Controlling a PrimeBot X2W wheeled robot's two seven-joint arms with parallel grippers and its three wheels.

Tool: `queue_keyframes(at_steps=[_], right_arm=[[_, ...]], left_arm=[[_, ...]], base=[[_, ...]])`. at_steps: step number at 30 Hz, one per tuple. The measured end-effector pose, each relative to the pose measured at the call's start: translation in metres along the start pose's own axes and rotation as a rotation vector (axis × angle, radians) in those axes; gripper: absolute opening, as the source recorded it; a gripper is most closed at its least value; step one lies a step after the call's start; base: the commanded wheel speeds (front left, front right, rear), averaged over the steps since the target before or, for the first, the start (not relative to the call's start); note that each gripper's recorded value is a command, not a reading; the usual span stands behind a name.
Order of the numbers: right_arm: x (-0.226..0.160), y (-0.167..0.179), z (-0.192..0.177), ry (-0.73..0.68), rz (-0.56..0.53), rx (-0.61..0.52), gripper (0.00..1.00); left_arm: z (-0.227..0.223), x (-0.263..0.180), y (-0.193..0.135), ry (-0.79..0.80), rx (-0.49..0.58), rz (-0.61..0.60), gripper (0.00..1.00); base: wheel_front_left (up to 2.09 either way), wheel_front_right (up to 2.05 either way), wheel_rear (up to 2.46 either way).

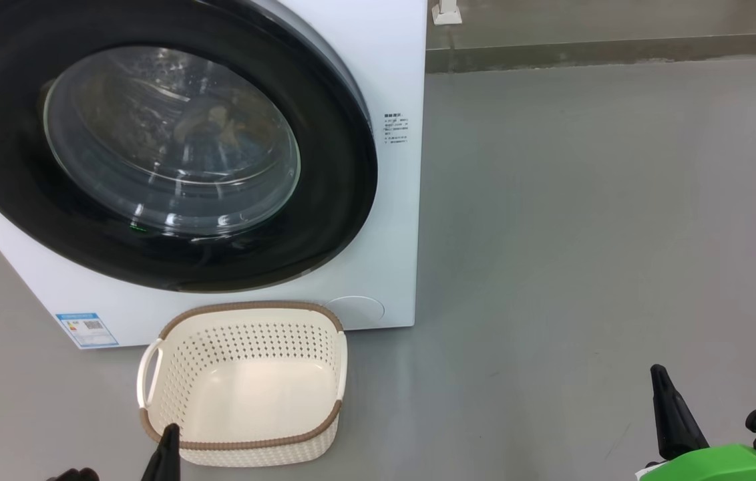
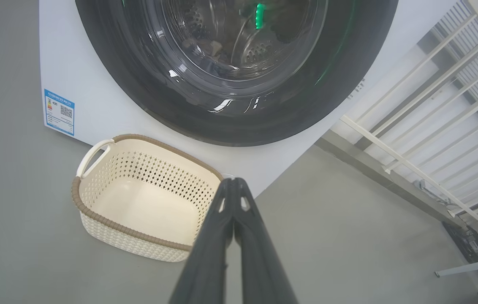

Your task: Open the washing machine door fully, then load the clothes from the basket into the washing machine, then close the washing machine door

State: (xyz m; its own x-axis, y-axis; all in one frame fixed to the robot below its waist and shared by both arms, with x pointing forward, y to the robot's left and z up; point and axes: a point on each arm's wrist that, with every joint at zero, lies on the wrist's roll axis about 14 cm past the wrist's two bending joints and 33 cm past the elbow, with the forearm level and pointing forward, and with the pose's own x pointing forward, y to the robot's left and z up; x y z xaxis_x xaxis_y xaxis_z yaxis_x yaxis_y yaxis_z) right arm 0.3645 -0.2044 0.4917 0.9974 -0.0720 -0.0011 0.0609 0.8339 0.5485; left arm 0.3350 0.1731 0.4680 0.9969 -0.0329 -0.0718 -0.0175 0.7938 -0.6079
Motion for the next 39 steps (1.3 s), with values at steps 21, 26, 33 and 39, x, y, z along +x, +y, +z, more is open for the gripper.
queue_keyframes(at_steps=[21, 26, 33, 39], right_arm=[[0.003, -0.005, -0.002, 0.022, -0.033, 0.23, 0.0], [0.004, -0.005, -0.002, 0.024, -0.037, 0.279, 0.0], [0.004, -0.007, -0.004, 0.033, -0.047, 0.351, 0.0], [0.004, -0.009, -0.006, 0.041, -0.055, 0.415, 0.0]], left_arm=[[0.004, 0.008, 0.006, 0.007, -0.204, 0.034, 0.0], [0.003, 0.009, 0.006, 0.011, -0.251, 0.04, 0.0], [0.006, 0.014, 0.006, 0.006, -0.32, 0.041, 0.0], [0.007, 0.015, 0.008, 0.008, -0.381, 0.05, 0.0]], base=[[0.0, 0.0, 0.0], [0.0, 0.0, 0.0], [0.0, 0.0, 0.0], [0.0, 0.0, 0.0]])
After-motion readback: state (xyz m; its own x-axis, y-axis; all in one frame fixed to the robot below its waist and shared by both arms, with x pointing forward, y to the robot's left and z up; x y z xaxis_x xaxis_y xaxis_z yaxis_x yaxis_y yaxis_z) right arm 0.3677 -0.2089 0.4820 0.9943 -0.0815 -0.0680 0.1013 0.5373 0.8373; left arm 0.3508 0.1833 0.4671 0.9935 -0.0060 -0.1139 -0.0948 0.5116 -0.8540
